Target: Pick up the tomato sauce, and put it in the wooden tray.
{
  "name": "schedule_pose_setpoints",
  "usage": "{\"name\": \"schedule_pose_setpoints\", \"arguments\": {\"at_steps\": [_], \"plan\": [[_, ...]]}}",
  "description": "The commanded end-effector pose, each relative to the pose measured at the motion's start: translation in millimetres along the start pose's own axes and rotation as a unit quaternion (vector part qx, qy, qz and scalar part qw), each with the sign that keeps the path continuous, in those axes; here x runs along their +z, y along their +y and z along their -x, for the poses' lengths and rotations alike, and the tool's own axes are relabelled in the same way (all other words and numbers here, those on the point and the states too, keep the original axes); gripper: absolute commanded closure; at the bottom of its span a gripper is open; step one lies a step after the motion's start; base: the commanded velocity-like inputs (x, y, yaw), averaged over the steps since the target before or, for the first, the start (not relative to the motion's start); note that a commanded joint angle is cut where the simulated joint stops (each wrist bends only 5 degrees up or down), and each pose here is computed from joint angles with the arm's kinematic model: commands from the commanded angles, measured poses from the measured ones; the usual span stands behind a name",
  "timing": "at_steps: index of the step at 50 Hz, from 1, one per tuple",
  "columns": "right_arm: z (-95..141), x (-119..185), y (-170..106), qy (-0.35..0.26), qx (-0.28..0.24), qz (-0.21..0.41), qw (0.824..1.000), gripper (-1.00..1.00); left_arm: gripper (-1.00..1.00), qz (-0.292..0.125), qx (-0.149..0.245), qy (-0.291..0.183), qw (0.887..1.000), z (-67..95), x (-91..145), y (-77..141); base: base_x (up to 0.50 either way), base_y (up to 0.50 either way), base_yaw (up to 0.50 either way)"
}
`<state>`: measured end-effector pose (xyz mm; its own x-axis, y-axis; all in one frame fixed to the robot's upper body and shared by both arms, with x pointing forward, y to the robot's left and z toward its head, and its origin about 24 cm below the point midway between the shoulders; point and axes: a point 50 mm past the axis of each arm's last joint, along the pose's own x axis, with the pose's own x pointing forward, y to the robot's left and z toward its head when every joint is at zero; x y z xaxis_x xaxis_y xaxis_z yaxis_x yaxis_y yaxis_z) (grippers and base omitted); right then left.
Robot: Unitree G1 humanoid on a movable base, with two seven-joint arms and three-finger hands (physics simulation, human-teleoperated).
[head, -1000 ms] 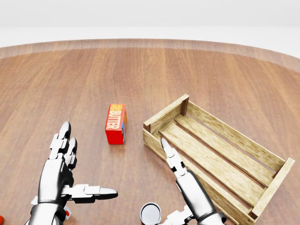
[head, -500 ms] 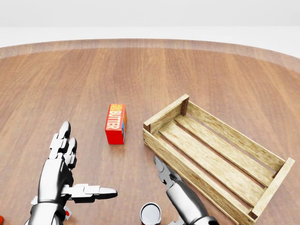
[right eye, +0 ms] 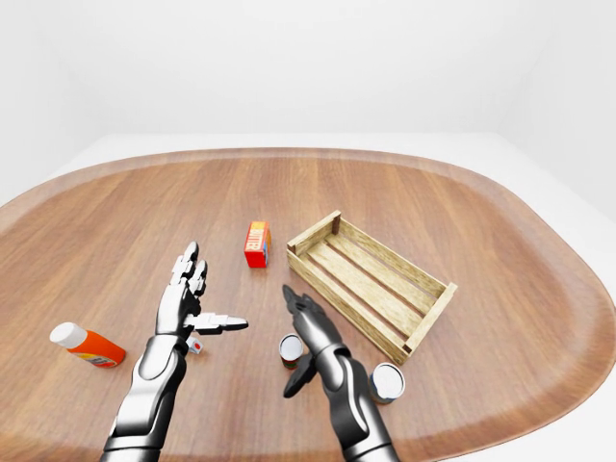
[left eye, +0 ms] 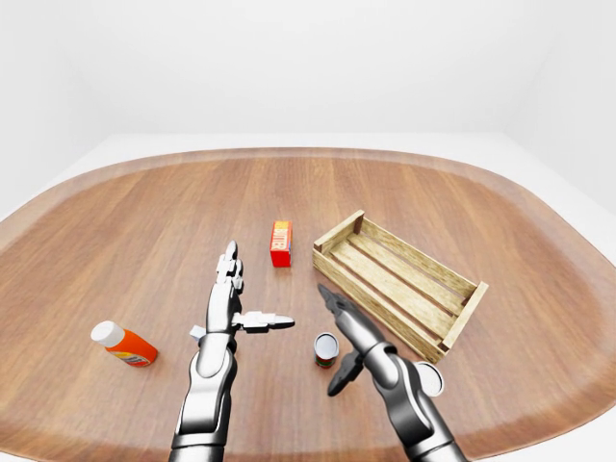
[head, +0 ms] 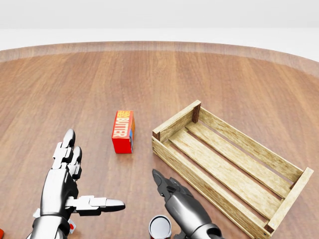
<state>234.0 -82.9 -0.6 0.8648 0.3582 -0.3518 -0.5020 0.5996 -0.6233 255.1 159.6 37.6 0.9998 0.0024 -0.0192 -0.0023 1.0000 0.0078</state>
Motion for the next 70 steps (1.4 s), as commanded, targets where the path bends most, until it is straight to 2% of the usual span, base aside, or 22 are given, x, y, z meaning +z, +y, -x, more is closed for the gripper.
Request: {"name": "schedule_pose_setpoints", "arguments": {"at_steps": [1, 10, 28, 70], "plan": [[-7, 7, 4, -0.003, 0.019, 0.027, 0.999, -1.0, -1.0, 0.0, 0.0, 0.0, 1.0, 0.1, 0, 0, 0.0, 0.0, 0.0], [-12, 0, 9, 0.015, 0.034, 0.03, 0.999, -1.0, -1.0, 0.0, 0.0, 0.001, 1.0, 0.2, 0, 0, 0.0, 0.0, 0.0], [-22, 5, 7, 0.029, 0.055, 0.127, 0.99, -1.0, -1.0, 0.0, 0.0, 0.001, 1.0, 0.1, 0, 0, 0.0, 0.0, 0.0], [-31, -12, 12, 0.07, 0.1, 0.138, 0.983, -1.0, -1.0, 0.001, 0.0, 0.002, 1.0, -1.0, -1, 1, 0.0, 0.0, 0.0]]}}
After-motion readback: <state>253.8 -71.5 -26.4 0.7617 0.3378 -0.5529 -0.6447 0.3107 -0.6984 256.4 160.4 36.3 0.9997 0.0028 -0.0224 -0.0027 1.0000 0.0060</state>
